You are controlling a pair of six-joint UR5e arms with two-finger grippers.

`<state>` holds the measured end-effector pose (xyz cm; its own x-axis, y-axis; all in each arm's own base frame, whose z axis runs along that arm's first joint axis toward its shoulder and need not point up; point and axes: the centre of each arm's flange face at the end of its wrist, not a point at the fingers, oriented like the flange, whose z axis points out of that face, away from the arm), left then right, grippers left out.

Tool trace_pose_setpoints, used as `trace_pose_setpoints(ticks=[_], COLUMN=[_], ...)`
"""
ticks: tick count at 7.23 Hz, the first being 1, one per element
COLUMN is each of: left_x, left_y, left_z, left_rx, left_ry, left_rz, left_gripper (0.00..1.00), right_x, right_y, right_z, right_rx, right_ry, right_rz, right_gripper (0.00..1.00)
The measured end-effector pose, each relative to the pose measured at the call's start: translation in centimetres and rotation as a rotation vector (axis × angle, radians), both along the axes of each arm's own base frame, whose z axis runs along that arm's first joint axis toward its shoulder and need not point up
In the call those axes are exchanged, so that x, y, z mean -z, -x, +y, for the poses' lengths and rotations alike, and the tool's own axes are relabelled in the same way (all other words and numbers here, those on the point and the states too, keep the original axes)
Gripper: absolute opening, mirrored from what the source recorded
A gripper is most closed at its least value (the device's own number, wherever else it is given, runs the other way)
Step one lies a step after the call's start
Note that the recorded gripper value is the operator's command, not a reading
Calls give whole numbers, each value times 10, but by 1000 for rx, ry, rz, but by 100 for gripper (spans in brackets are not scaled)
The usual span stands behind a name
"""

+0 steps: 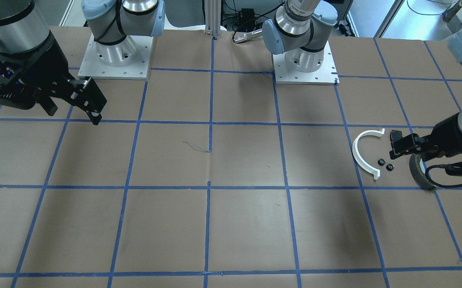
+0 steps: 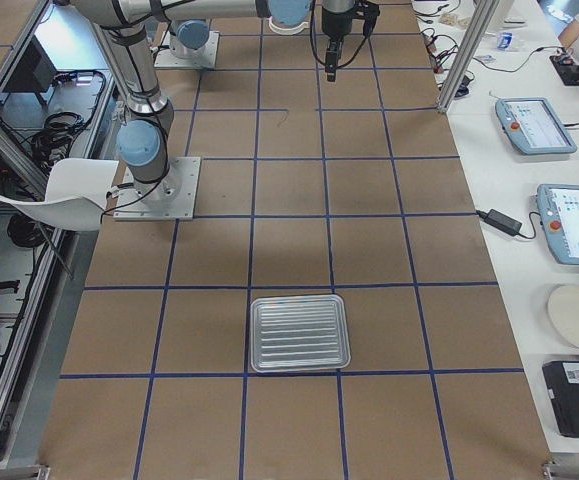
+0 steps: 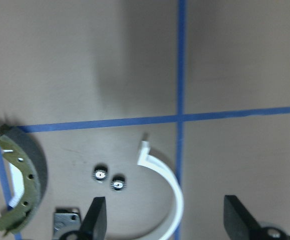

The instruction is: Place bearing gear from tray to pile

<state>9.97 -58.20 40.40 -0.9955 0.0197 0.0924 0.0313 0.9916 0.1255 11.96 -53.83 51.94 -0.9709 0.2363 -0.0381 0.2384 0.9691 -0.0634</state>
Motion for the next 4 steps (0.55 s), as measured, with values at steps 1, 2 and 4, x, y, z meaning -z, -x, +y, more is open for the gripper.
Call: trace_pose_setpoints(ticks=[1, 2, 4], left_x=[-35, -61, -71], left_y=[47, 93, 170], left_z=[5, 13, 29], left_rx=[14, 16, 17], left_ry=[19, 42, 44], left_rz=[-12, -21, -40], left_gripper=[100, 100, 100], right_x=[0, 0, 0], right_y=[0, 0, 0], right_z=[0, 0, 0], right_rx=[0, 0, -1], right_ry=[0, 0, -1], right_rz=[0, 0, 1], right_gripper=[100, 100, 100])
